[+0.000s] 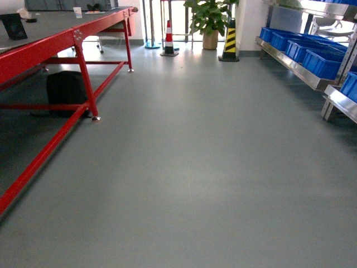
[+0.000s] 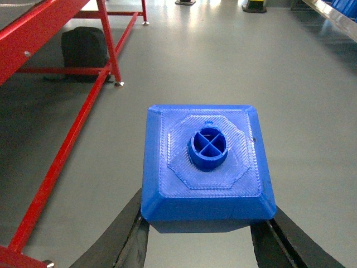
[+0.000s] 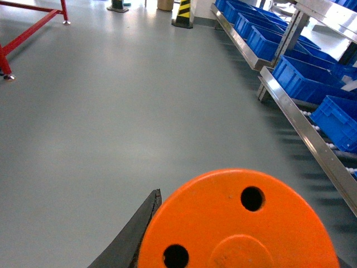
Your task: Sort blue parts and orange caps into right shelf containers
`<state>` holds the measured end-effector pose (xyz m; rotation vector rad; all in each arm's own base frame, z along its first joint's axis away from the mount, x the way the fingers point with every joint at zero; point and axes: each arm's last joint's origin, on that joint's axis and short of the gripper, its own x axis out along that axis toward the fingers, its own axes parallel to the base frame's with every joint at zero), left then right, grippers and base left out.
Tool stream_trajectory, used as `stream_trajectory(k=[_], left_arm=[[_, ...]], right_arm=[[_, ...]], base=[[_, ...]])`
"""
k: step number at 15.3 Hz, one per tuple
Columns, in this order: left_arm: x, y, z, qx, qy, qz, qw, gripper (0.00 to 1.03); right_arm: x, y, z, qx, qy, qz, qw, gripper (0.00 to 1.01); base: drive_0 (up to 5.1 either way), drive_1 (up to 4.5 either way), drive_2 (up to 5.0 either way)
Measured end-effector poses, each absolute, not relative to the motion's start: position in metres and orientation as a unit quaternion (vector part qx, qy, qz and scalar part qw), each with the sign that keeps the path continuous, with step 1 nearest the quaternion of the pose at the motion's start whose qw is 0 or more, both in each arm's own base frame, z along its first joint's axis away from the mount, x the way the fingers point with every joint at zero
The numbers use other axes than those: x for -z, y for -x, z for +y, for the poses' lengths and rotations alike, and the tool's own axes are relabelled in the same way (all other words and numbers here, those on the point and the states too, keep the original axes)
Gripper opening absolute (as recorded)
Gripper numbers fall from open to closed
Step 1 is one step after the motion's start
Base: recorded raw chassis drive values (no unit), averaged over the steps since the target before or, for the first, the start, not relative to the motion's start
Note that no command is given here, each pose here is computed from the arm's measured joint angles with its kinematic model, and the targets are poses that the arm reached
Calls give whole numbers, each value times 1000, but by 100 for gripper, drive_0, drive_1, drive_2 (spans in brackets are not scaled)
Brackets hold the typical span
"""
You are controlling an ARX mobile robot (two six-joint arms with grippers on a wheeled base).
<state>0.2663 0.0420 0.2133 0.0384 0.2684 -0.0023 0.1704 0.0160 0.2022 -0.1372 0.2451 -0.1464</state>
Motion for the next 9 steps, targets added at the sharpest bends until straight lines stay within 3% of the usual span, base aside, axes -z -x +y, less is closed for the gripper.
stream_trajectory(k=[9], left_arm=[[-213,-266,42,2,-19,134,991,44]], right_arm=[[-203,-170,16,73,68,120,988,43]], base=[[5,428,-418]])
